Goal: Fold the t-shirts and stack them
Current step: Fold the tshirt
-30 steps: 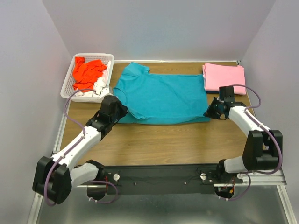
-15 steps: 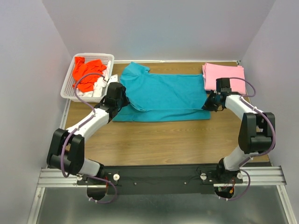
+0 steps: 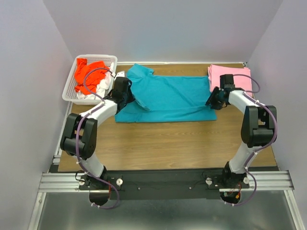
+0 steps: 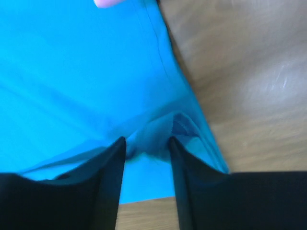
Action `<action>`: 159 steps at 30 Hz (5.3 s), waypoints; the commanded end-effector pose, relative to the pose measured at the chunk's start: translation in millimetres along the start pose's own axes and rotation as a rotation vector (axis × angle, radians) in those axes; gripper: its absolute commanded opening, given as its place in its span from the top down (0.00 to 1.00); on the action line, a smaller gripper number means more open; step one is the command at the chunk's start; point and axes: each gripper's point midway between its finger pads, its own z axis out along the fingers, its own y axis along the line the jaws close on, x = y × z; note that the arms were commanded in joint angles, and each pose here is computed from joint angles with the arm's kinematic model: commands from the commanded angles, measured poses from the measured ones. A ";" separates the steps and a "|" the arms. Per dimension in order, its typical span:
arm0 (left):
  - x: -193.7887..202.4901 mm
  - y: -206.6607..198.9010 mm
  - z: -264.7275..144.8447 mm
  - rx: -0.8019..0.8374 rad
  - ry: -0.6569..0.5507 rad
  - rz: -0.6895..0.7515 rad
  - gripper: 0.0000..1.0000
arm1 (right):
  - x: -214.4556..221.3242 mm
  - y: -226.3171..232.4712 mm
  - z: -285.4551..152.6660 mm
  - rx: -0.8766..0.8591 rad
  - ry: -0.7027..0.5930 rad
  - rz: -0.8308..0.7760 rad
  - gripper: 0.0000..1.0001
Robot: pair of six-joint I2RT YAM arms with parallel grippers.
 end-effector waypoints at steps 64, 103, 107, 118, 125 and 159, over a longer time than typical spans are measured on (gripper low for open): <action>109.3 0.5 -128.4 -0.016 0.163 -0.148 0.02 | 133.8 9.1 -88.3 -0.123 0.007 -0.183 0.00; -97.4 -7.0 113.5 -0.246 0.052 0.088 0.07 | 34.7 -3.5 -75.6 0.102 -0.202 -0.183 0.00; -74.7 8.1 136.9 -0.305 0.113 0.104 0.13 | 35.2 -3.4 -75.2 0.102 -0.201 -0.187 0.00; -33.9 25.2 152.9 -0.334 0.194 0.114 0.40 | 35.7 -8.3 -71.7 0.126 -0.198 -0.187 0.00; -21.5 29.6 158.9 -0.341 0.222 0.116 0.49 | 37.8 -9.3 -70.5 0.128 -0.193 -0.189 0.00; -61.2 -8.7 87.4 -0.180 0.073 0.096 1.00 | -66.8 17.8 18.5 0.391 -0.375 -0.041 0.06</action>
